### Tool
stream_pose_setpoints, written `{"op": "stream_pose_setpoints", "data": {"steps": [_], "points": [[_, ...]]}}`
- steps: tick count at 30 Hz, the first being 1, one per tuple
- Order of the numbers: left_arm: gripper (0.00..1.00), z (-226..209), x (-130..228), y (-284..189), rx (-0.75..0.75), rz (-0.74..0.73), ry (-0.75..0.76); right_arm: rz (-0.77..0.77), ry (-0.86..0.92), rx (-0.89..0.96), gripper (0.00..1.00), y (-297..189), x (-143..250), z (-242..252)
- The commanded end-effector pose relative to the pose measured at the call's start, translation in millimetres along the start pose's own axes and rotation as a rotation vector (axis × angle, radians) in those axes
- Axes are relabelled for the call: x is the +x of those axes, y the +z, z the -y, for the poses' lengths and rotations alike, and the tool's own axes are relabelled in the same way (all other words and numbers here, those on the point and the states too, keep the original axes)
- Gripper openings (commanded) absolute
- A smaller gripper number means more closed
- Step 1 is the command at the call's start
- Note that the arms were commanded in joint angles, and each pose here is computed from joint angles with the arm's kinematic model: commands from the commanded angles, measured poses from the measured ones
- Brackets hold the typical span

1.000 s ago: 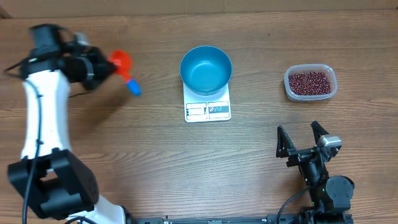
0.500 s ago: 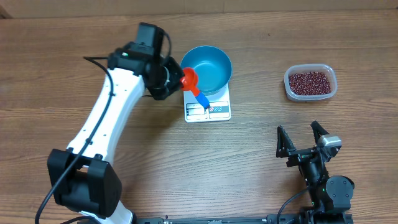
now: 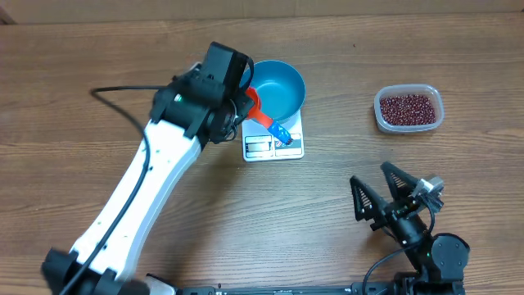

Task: Scoop item into bowl and weigh 150g on scale
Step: 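Lift the red scoop with the left gripper toward the scale center, then reach the right gripper to the scoop held by the left gripper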

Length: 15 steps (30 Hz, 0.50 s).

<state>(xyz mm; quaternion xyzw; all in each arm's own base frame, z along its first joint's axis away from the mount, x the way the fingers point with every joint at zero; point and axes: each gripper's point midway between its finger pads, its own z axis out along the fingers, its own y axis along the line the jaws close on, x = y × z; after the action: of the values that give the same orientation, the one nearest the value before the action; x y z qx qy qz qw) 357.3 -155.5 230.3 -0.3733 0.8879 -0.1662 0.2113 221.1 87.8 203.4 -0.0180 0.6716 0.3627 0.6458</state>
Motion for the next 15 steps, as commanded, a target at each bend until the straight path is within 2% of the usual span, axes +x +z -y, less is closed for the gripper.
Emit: {"op": "stream_pose_setpoints", "data": {"steps": [1, 9, 15], "points": [[0.04, -2, -11, -1, -0.019, 0.075, -0.060, -0.055, 0.062, -0.176, 1.00, -3, 6, -33], [0.04, 5, -13, 2, 0.001, 0.082, -0.054, -0.108, 0.159, -0.198, 1.00, 3, -19, -51], [0.04, 6, -14, 2, 0.004, 0.083, -0.056, -0.284, 0.251, -0.247, 1.00, 30, -42, -69]]}}
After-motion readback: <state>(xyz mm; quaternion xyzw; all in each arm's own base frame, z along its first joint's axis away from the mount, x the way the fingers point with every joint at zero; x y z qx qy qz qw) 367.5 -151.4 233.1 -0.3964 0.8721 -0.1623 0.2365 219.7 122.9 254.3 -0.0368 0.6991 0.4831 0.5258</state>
